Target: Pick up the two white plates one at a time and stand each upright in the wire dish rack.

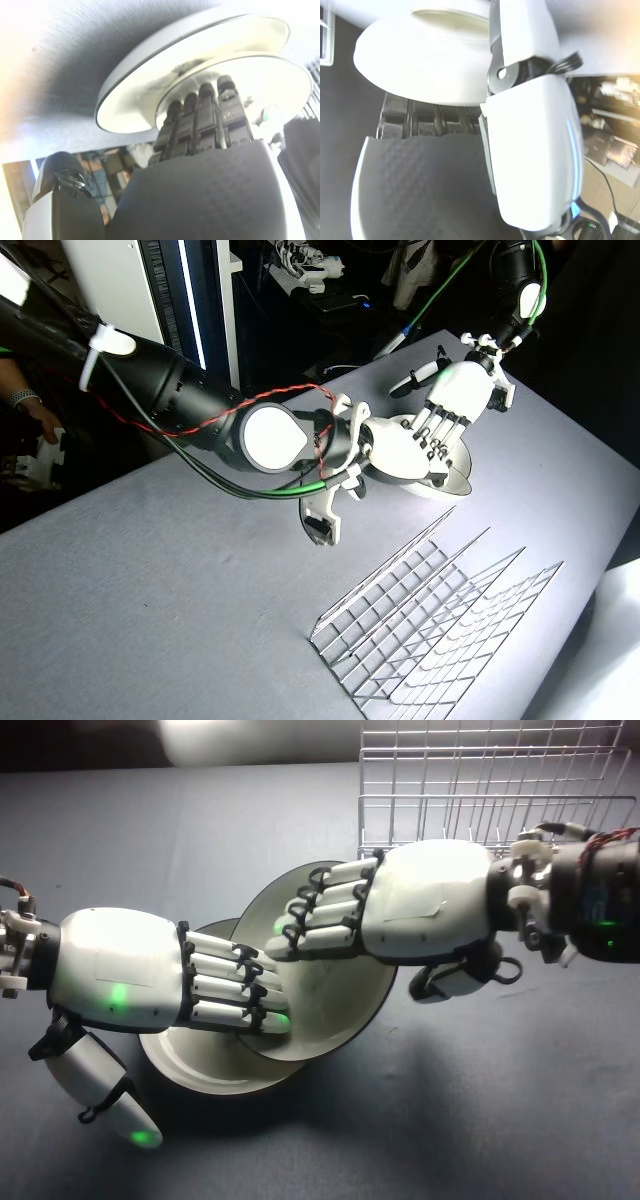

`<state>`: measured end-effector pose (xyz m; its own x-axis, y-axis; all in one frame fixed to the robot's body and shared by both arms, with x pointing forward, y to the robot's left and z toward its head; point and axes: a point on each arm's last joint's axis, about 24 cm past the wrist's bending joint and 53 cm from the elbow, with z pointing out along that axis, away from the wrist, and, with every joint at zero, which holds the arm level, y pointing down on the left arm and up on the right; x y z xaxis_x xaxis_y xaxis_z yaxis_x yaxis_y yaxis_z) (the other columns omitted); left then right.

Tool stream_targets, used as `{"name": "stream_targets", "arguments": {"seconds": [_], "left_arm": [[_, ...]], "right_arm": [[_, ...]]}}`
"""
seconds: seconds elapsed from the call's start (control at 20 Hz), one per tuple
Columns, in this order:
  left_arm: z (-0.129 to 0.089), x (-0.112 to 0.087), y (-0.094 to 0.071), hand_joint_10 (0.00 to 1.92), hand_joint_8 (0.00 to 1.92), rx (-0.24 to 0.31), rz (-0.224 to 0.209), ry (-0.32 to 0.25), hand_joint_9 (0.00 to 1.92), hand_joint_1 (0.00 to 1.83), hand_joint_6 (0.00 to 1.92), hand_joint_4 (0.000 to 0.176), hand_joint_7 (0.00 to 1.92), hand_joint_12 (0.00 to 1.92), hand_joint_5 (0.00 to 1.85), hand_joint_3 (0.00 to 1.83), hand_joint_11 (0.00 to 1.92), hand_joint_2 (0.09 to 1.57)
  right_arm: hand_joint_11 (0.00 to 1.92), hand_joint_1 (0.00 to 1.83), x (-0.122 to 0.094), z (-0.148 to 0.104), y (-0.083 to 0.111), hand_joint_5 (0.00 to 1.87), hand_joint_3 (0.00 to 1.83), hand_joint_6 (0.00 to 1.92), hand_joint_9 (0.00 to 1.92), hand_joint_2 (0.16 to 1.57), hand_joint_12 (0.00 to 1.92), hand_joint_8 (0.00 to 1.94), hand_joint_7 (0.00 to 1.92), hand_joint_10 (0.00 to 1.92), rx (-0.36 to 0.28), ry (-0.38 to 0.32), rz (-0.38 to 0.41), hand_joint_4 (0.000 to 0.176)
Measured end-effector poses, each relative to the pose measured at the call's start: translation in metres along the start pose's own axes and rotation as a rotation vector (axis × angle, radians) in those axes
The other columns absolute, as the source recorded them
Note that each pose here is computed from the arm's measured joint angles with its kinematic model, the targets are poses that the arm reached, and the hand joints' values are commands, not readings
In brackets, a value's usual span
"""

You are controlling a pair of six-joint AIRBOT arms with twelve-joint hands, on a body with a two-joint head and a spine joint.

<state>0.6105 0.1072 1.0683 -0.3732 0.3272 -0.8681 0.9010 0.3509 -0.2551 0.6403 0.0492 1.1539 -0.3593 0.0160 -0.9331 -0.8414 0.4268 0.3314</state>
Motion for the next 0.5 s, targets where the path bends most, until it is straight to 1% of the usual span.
{"name": "stream_targets", "arguments": {"seconds": [0.1, 0.15, 0.25, 0.3, 0.4, 0.5], "left_arm": [[0.000, 0.000, 0.000, 0.00, 0.00, 0.001, -0.001, -0.001, 0.00, 0.00, 0.00, 0.000, 0.00, 0.00, 0.00, 0.00, 0.00, 1.00], [0.000, 0.000, 0.000, 0.00, 0.00, 0.001, -0.002, -0.002, 0.00, 0.00, 0.00, 0.000, 0.00, 0.00, 0.00, 0.00, 0.00, 1.00], [0.000, -0.001, 0.000, 0.00, 0.00, 0.001, -0.004, -0.002, 0.00, 0.00, 0.00, 0.000, 0.00, 0.00, 0.00, 0.00, 0.00, 1.00], [0.000, -0.001, 0.000, 0.00, 0.00, 0.001, -0.006, -0.003, 0.00, 0.00, 0.00, 0.000, 0.00, 0.00, 0.00, 0.00, 0.00, 1.00], [0.001, -0.001, 0.000, 0.00, 0.00, 0.002, -0.008, -0.006, 0.00, 0.00, 0.00, 0.000, 0.00, 0.00, 0.00, 0.00, 0.00, 1.00], [0.001, -0.001, 0.000, 0.00, 0.00, 0.002, -0.009, -0.006, 0.00, 0.00, 0.00, 0.000, 0.00, 0.00, 0.00, 0.00, 0.00, 1.00]], "right_arm": [[0.00, 1.42, 0.001, 0.006, -0.004, 0.15, 0.00, 0.02, 0.23, 0.96, 1.08, 0.02, 0.18, 0.05, 0.001, 0.001, -0.005, 0.000], [0.00, 1.42, 0.000, 0.008, -0.006, 0.17, 0.00, 0.02, 0.25, 0.96, 1.12, 0.02, 0.21, 0.05, 0.001, -0.003, -0.005, 0.000], [0.00, 1.33, -0.001, 0.013, -0.008, 0.25, 0.00, 0.02, 0.36, 0.96, 1.25, 0.02, 0.31, 0.05, -0.003, -0.010, -0.003, 0.000], [0.00, 1.32, 0.000, 0.016, -0.009, 0.27, 0.01, 0.02, 0.38, 0.97, 1.28, 0.02, 0.33, 0.05, -0.003, -0.011, -0.003, 0.000], [0.10, 1.32, 0.001, 0.019, -0.009, 0.37, 0.00, 0.03, 0.48, 0.99, 1.26, 0.02, 0.45, 0.06, -0.005, -0.010, -0.005, 0.000], [0.21, 1.33, 0.000, 0.021, -0.007, 0.47, 0.00, 0.03, 0.58, 1.00, 1.20, 0.02, 0.57, 0.05, -0.011, -0.015, -0.002, 0.000]]}}
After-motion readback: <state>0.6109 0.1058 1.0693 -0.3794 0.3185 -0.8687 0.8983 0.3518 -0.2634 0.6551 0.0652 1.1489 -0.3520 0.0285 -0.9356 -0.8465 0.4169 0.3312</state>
